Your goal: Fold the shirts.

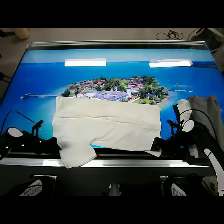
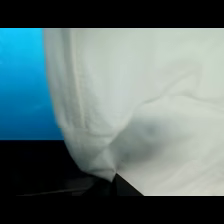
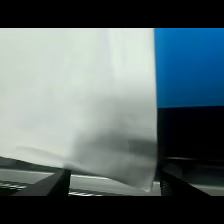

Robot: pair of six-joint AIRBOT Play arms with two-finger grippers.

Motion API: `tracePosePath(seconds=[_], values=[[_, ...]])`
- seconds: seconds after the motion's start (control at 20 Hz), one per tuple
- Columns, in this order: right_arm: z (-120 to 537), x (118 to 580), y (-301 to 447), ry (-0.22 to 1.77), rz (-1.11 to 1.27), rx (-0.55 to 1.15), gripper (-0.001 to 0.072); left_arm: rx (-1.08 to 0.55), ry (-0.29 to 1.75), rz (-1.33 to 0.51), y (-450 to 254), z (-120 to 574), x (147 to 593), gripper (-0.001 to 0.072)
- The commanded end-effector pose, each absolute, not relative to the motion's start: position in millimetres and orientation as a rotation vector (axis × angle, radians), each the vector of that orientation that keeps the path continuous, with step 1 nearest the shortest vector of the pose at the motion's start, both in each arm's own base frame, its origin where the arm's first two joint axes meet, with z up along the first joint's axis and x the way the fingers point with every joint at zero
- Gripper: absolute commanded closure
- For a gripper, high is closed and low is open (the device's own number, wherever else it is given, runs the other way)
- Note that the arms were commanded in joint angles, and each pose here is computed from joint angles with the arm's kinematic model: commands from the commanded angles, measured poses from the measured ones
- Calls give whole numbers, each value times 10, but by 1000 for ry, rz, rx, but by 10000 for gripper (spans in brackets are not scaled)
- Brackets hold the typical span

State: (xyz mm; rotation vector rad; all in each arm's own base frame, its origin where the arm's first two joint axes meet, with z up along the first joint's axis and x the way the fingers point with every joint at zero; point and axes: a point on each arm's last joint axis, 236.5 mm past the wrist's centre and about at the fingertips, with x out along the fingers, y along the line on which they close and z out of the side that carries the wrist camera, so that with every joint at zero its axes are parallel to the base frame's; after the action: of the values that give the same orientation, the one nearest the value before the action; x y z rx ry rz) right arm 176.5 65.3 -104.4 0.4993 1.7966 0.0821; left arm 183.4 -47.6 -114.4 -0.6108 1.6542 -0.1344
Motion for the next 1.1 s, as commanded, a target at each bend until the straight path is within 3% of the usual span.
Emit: tracePosePath(seconds=[0.0,0.05,0.15,0.35,0.6,0.75,1.05], values=[[-1195,1798,679,1745,58,534,236,-601,1647,-142,-471,-1097,1843,684],[-1218,1885,649,1708,40,534,363,-596,1636,-144,-469,-1073,1857,684],[-1215,2010,619,1661,22,538,688,-567,1600,-161,-452,-1003,1912,684],[-755,2275,638,1596,170,427,694,-458,1426,-214,-349,-440,2316,687],[176,3321,465,1262,172,338,694,-420,1172,-179,-188,418,3138,690],[-45,3753,401,1278,151,353,694,-399,1184,-223,-302,298,3723,687],[-739,3844,436,1449,108,429,691,-373,1273,-308,-706,-171,4795,685]])
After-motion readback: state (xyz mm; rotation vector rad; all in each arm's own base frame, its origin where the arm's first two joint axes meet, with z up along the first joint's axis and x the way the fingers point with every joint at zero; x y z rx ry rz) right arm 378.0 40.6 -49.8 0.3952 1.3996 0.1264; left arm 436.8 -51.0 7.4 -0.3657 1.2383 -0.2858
